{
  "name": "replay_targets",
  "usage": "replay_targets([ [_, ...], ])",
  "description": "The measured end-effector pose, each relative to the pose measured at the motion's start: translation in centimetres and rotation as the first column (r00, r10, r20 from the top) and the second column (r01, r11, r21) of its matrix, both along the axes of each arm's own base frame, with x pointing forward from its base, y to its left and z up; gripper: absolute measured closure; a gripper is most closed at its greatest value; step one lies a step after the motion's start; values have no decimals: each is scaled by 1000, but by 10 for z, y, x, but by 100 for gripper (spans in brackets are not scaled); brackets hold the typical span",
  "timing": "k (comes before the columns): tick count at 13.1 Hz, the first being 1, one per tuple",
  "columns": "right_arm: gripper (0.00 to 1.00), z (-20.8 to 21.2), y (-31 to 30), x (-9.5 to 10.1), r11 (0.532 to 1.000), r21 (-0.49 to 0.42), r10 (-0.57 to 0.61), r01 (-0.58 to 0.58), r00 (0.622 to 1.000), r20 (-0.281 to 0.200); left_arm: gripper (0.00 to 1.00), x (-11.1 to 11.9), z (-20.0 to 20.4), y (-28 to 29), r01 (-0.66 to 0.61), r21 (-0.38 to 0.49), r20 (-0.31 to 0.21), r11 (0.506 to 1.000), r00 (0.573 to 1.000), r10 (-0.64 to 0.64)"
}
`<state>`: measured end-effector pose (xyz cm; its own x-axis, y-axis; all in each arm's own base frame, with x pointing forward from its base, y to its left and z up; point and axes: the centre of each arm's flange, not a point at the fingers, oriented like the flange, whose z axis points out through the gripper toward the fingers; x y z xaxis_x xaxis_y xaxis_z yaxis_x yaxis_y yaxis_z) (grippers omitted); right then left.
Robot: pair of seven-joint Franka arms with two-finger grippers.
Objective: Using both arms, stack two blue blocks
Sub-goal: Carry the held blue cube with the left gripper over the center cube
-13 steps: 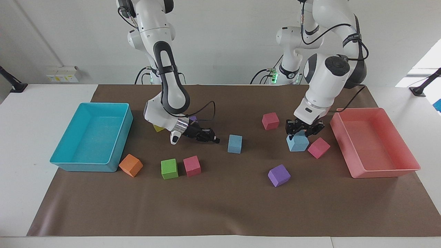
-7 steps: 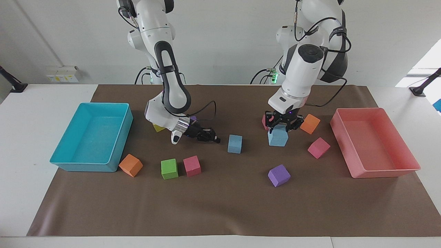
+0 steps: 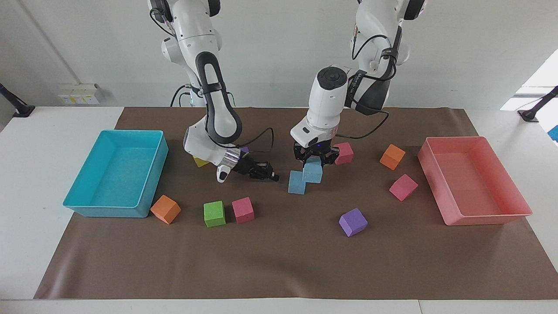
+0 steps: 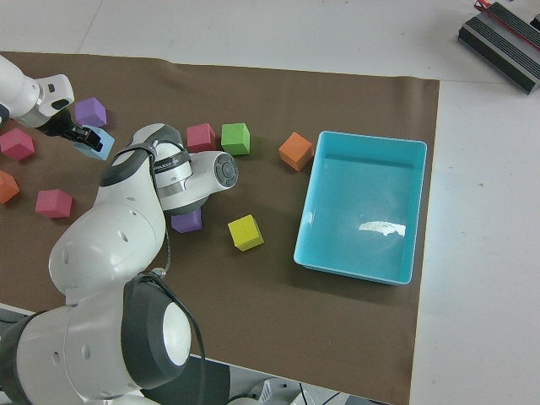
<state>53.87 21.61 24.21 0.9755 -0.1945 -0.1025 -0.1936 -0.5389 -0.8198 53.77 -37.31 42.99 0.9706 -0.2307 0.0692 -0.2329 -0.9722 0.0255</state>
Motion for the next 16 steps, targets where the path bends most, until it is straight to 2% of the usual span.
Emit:
replay_targets([
  [5,99,0,0,0,1000,0,0,0,1000,-1,45,0,0,-8,10,-4,3,1000,1000,-10],
  [9,99,0,0,0,1000,0,0,0,1000,-1,45,-17,-20,-34,54,10,-24,998,998,-54],
  [16,99,0,0,0,1000,0,0,0,1000,-1,45,-20,-31,-34,57,18,-35,998,998,-56],
])
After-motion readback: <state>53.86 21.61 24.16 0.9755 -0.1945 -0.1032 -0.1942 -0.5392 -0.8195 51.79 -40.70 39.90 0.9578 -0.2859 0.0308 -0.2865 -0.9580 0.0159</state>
